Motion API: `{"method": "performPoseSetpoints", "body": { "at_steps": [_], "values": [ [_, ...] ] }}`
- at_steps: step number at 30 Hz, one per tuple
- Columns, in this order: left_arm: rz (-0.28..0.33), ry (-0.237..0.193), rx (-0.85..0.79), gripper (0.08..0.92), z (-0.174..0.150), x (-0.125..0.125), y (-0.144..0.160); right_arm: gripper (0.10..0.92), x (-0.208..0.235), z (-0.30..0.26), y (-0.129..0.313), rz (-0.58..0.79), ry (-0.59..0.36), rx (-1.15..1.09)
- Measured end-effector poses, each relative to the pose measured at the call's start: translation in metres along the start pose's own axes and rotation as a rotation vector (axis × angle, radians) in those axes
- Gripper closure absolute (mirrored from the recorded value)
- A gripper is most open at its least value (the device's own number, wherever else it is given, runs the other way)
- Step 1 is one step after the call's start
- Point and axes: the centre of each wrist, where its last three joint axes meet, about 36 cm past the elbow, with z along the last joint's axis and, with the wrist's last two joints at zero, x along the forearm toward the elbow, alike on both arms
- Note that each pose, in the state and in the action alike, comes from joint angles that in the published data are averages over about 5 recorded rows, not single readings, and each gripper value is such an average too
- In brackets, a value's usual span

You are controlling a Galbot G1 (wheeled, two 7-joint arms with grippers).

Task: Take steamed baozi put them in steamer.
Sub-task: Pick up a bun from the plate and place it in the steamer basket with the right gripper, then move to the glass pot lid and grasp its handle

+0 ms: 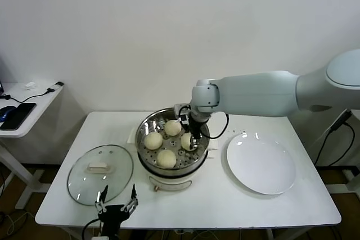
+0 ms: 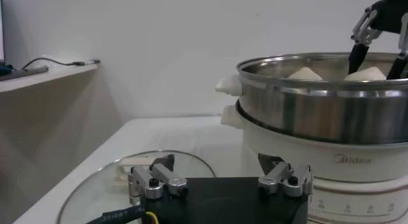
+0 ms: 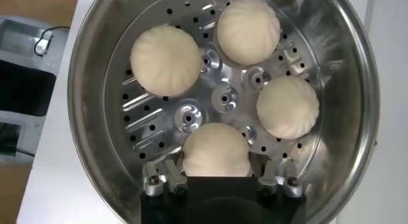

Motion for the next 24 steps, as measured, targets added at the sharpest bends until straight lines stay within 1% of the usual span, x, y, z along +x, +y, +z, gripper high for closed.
{"method": "performPoseSetpoints", "body": {
  "at_steps": [2, 4, 10, 14, 18, 24],
  "values": [
    [0.000, 0.000, 0.001, 0.177, 0.000, 0.001, 0.000, 0.233, 0.000, 0.000, 0.000, -0.003, -0.004, 0.002],
    [0.001, 0.001, 0.001, 0.177, -0.001, 0.002, 0.001, 0.209, 0.001, 0.000, 0.000, -0.005, -0.013, 0.004],
    [0.000, 0.003, 0.006, 0.177, -0.004, 0.005, 0.001, 0.200, 0.015, 0.004, -0.005, 0.010, -0.065, -0.002],
    [-0.003, 0.001, 0.017, 0.177, -0.007, 0.007, 0.002, 0.199, 0.032, 0.011, -0.009, 0.047, -0.131, -0.034],
    [-0.006, -0.014, 0.028, 0.177, -0.009, 0.006, 0.004, 0.200, 0.051, 0.023, -0.015, 0.141, -0.234, -0.090],
    [-0.013, -0.033, 0.038, 0.177, -0.015, 0.002, 0.008, 0.199, 0.074, 0.049, -0.020, 0.361, -0.398, -0.196]
  ]
}}
